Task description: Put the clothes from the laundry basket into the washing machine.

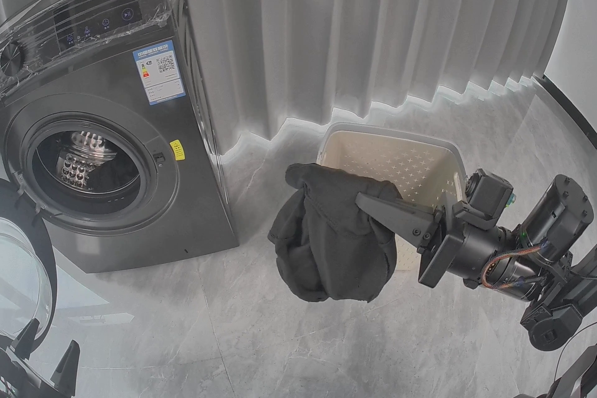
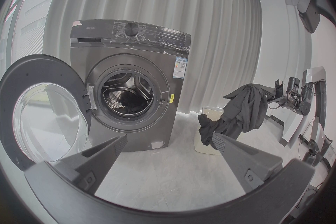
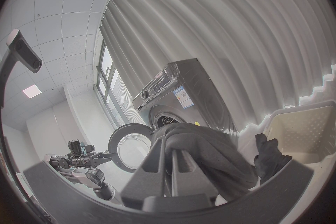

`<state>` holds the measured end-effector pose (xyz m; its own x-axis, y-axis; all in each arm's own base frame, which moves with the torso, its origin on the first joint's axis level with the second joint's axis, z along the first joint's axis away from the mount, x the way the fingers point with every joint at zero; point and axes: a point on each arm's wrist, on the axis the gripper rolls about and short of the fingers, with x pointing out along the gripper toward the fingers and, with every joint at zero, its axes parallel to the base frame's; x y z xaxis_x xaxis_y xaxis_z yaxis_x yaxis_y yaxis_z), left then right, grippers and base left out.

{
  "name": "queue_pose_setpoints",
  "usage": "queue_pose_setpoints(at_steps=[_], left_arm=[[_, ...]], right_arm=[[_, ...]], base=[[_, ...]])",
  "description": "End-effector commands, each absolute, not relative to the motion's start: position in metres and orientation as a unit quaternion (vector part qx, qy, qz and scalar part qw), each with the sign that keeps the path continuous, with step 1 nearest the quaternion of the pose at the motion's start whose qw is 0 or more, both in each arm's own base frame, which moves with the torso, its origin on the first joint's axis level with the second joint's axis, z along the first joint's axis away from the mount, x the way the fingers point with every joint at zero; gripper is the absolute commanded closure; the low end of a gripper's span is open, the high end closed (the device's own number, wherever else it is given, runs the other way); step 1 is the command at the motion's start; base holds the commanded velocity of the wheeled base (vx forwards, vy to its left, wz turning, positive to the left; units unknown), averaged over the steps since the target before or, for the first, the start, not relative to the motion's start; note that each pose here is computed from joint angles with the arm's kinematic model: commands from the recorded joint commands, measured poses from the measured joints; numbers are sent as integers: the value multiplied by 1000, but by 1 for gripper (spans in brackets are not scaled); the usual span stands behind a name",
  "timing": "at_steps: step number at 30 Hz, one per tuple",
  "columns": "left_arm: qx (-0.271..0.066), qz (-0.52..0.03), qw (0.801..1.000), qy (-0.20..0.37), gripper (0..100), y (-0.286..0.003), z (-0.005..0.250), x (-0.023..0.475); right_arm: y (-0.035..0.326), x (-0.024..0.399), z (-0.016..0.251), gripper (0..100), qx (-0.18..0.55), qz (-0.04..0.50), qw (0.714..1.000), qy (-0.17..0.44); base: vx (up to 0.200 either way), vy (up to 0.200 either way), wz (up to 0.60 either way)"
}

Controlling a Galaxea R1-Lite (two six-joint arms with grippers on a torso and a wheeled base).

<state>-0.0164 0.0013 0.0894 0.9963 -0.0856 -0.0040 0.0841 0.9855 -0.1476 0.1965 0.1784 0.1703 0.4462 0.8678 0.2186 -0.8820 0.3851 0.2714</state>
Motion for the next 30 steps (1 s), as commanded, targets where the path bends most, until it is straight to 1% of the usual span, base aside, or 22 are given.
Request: queue_pose_setpoints(at_steps=[1,12,18,30], left_arm=[[-74,-42,996,15,0,1,84,-15],[-75,-42,996,15,0,1,84,-15],[-75,-43,996,15,0,1,84,-15],[-75,-42,996,15,0,1,84,-15]], right_arm=[[180,196,168,100,175,528,831,-14],[184,193,166,100,176,536,826,-9],[184,193,167,100,176,536,826,-11],[184,192,166,100,176,537,825,-8]], base=[[0,0,0],[0,0,0],[0,0,600],[0,0,0]])
